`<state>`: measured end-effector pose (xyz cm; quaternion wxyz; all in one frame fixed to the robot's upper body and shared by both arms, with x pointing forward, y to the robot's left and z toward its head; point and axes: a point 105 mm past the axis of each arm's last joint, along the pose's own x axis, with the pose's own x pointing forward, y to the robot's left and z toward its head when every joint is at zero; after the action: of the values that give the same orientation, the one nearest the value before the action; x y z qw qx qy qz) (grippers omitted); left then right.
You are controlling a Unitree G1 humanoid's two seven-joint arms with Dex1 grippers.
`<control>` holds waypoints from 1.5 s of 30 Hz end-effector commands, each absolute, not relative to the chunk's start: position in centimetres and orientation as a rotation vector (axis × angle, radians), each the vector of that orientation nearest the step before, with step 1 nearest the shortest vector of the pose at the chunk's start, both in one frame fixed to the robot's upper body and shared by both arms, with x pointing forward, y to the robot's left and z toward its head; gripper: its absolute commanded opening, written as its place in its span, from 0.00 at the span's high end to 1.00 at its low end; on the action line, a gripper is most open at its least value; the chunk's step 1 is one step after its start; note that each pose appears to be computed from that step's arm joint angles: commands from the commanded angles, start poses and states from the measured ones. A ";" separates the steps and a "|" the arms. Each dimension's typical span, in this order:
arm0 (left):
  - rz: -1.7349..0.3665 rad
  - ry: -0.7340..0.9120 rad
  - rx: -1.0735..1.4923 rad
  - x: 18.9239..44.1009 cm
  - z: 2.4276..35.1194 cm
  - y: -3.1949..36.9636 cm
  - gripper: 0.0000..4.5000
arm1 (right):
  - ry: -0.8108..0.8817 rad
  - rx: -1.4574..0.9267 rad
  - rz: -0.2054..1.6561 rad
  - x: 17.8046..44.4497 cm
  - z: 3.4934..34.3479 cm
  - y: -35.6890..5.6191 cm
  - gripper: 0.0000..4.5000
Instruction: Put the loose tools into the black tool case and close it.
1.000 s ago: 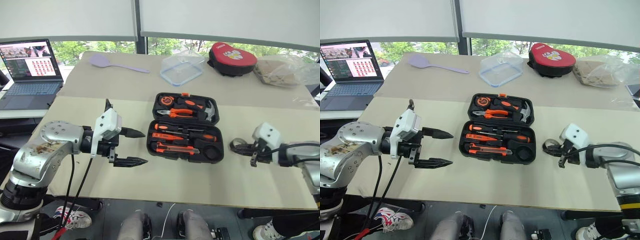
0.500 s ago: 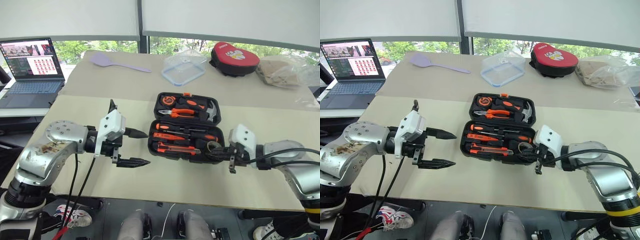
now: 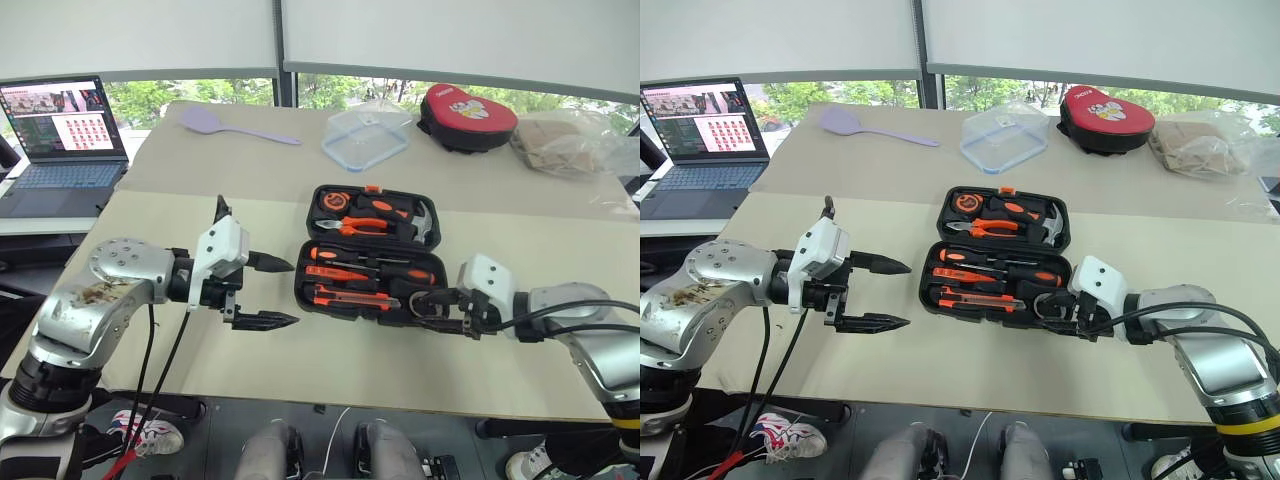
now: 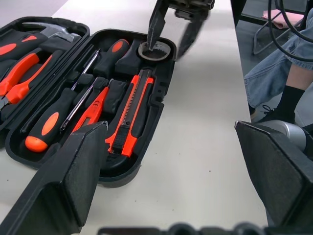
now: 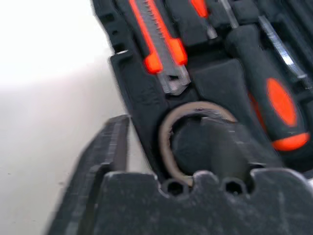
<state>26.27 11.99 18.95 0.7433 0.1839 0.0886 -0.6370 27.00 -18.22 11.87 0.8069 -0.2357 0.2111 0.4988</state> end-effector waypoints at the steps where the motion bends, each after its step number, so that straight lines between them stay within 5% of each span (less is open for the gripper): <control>1: -1.394 0.150 0.433 26.5 19.7 11.8 0.00 | 0.403 -0.517 1.055 26.9 14.2 -18.8 0.05; 5: -1.280 0.167 0.405 28.4 19.2 12.6 0.00 | 0.351 -0.432 0.934 28.4 16.9 -21.2 0.01; 7: -1.170 0.190 0.394 30.3 18.3 13.7 0.00 | 0.326 -0.364 0.845 29.5 17.9 -23.2 0.14; 19: -0.977 0.229 0.394 36.6 14.5 13.8 0.92 | 0.337 -0.380 0.681 33.7 15.3 -25.8 1.00; 20: -0.989 0.229 0.393 36.9 14.2 13.1 0.98 | 0.341 -0.408 0.682 34.1 14.8 -25.7 1.00; 30: -1.091 0.255 0.385 36.7 12.5 9.5 0.98 | 0.326 -0.530 0.798 35.7 13.4 -23.0 1.00; 39: -1.365 0.284 0.310 31.0 11.9 8.3 0.98 | 0.309 -0.590 1.033 31.3 12.8 -21.6 1.00; 45: -1.391 0.325 0.333 29.8 10.9 8.9 0.98 | 0.315 -0.619 1.068 29.6 12.5 -21.6 1.00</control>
<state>31.18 11.28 9.89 0.7752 0.1547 0.1816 -0.5849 29.91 -23.95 10.04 0.8192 -0.2751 0.2141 0.4555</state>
